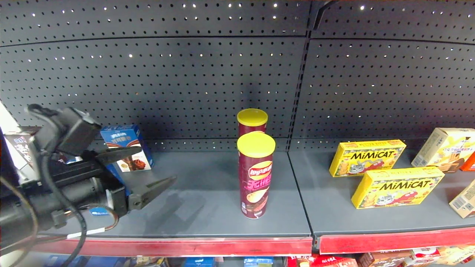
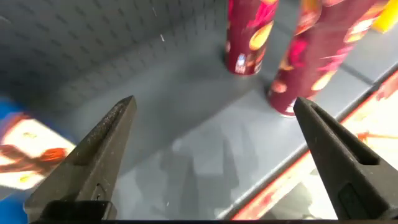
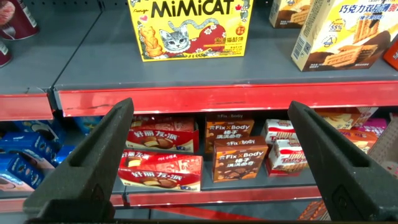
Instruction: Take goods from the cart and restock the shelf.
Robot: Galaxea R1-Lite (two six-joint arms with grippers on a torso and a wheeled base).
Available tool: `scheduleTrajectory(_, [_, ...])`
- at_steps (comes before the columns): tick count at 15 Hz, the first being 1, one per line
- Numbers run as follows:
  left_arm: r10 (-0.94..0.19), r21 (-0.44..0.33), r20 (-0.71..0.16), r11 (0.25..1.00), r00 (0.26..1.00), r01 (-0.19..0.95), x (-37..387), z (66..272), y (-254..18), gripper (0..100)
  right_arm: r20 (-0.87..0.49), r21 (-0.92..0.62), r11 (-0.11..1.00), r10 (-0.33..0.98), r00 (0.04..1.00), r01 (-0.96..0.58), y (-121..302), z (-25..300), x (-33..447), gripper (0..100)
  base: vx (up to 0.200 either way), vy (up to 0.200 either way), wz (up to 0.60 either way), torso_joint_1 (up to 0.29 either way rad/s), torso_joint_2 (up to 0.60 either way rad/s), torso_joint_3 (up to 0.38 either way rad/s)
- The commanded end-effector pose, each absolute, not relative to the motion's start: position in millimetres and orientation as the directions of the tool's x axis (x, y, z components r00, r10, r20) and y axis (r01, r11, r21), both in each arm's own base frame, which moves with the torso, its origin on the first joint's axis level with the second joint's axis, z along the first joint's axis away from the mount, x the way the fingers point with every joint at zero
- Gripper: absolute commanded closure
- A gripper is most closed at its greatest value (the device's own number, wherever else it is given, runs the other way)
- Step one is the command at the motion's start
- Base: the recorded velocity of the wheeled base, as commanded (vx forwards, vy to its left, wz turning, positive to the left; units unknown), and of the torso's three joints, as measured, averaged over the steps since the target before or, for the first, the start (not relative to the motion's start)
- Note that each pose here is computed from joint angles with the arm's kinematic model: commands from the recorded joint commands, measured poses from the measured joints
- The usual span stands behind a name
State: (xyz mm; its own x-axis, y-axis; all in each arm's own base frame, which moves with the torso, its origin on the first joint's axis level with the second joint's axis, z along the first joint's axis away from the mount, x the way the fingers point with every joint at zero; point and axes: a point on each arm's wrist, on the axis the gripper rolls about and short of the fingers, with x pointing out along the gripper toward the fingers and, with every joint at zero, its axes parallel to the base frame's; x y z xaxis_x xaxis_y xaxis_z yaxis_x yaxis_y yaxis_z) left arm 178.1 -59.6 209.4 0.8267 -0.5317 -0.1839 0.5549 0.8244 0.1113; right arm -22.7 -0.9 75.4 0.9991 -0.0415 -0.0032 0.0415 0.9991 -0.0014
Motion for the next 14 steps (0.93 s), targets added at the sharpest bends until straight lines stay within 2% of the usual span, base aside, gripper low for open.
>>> scheduleTrajectory(1, [-0.523,0.154,-0.05,0.838,0.851,0.524,118,217,-40,0,-0.003,-0.002,0.999,-0.041,0.999,0.041,-1,75,-23,0,0.0,0.0,0.0,0.0,0.0,0.0])
scheduleTrajectory(4, [-0.418,0.174,0.028,0.897,0.908,0.407,54,192,-15,0,-0.003,-0.002,0.999,-0.041,0.999,0.041,-1,75,-23,0,0.0,0.0,0.0,0.0,0.0,0.0])
scheduleTrajectory(8, [-0.377,0.181,0.126,0.918,0.917,0.353,10,177,-7,0,-0.003,-0.002,0.999,-0.041,0.999,0.041,-1,75,-23,0,0.0,0.0,0.0,0.0,0.0,0.0])
scheduleTrajectory(9, [-0.35,0.163,0.194,0.933,0.917,0.322,-6,165,-4,0,-0.003,-0.002,0.999,-0.041,0.999,0.041,-1,75,-23,0,0.0,0.0,0.0,0.0,0.0,0.0])
scheduleTrajectory(10, [-0.33,0.151,0.225,0.941,0.917,0.302,-13,160,-3,0,-0.003,-0.002,0.999,-0.041,0.999,0.041,-1,75,-23,0,0.0,0.0,0.0,0.0,0.0,0.0])
scheduleTrajectory(11, [-0.246,0.097,0.286,0.969,0.926,0.227,-29,146,2,0,-0.003,-0.002,0.999,-0.041,0.999,0.041,-1,75,-23,0,0.0,0.0,0.0,0.0,0.0,0.0])
scheduleTrajectory(12, [-0.172,0.057,0.289,0.985,0.942,0.163,-32,143,4,0,-0.003,-0.002,0.999,-0.041,0.999,0.041,-1,75,-23,0,0.0,0.0,0.0,0.0,0.0,0.0])
scheduleTrajectory(13, [-0.08,0.017,0.313,0.997,0.946,0.079,-32,150,6,0,-0.003,-0.002,0.999,-0.041,0.999,0.041,-1,75,-23,0,0.0,0.0,0.0,0.0,0.0,0.0])
scheduleTrajectory(14, [-0.06,-0.002,0.319,0.998,0.946,0.064,-33,152,7,0,-0.003,-0.002,0.999,-0.041,0.999,0.041,-1,75,-23,0,0.0,0.0,0.0,0.0,0.0,0.0])
